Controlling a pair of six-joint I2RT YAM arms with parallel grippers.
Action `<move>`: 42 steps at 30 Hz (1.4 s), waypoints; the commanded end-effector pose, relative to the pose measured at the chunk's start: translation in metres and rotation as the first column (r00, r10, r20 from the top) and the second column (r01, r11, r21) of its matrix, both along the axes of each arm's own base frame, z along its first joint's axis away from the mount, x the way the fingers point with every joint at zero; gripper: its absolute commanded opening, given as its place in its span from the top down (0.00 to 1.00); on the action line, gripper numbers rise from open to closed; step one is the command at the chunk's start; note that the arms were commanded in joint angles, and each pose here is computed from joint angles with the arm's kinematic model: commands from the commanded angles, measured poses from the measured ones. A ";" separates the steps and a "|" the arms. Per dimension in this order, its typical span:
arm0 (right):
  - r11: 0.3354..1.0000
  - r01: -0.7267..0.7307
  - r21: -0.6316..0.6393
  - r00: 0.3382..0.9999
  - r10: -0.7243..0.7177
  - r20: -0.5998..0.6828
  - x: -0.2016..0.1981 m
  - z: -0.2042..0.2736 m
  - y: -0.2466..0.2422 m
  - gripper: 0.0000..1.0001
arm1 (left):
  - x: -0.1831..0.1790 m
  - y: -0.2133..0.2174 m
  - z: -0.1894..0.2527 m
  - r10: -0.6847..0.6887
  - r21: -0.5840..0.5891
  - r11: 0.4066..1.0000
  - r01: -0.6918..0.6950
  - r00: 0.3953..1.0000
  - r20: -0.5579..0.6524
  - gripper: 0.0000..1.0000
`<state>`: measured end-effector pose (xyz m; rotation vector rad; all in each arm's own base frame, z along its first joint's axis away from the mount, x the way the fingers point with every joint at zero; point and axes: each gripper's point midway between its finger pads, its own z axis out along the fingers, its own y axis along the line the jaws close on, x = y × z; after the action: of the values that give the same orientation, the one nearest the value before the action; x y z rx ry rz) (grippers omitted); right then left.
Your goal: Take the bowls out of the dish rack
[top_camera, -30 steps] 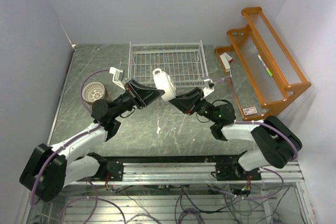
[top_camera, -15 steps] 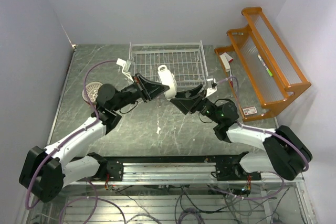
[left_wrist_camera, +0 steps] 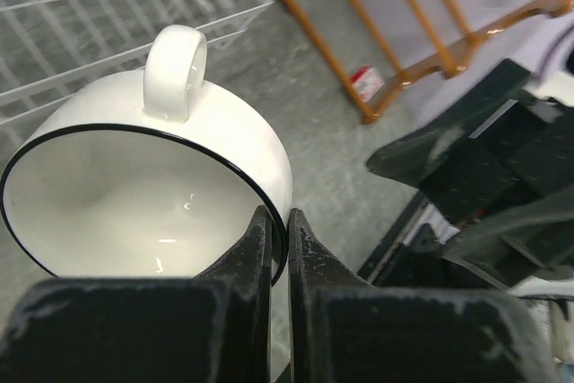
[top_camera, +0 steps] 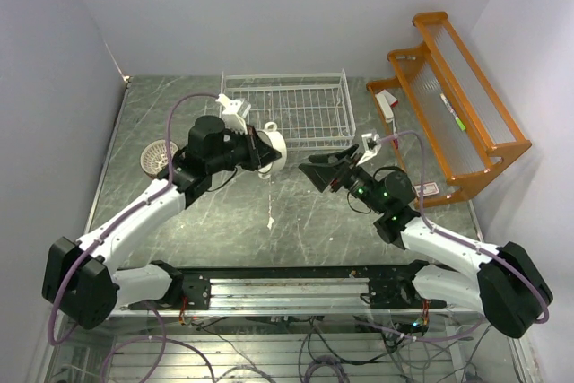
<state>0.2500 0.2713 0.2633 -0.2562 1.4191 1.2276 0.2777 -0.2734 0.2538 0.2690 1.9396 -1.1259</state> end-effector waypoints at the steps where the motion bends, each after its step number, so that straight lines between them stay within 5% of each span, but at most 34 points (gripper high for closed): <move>1: 0.999 0.034 -0.034 0.999 -0.035 -0.036 0.011 -0.006 -0.002 0.42 | 0.019 0.017 -0.010 0.087 0.164 0.983 -0.088 0.996 0.015 0.93; 12: 0.999 0.011 -0.035 0.996 -0.014 -0.090 0.017 -0.020 0.001 0.42 | 0.034 0.049 -0.077 0.207 0.474 0.870 -0.136 0.973 -0.101 0.93; 21: 0.999 0.009 -0.033 0.993 -0.012 -0.113 0.021 -0.028 0.000 0.43 | 0.038 0.082 -0.129 0.341 0.687 0.714 -0.135 0.924 -0.172 0.93; 34: 0.999 0.016 -0.041 0.988 -0.022 -0.150 0.030 -0.045 -0.004 0.44 | 0.037 0.112 -0.167 0.469 0.826 0.549 -0.128 0.865 -0.178 0.93; 42: 0.999 0.023 -0.048 0.984 -0.031 -0.177 0.036 -0.058 -0.007 0.44 | 0.031 0.107 -0.194 0.456 0.837 0.546 -0.045 0.854 -0.252 0.93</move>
<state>0.2833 0.2662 0.2040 -0.1640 1.6236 1.2165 0.3001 -0.1636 0.0530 0.2031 2.7424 0.0177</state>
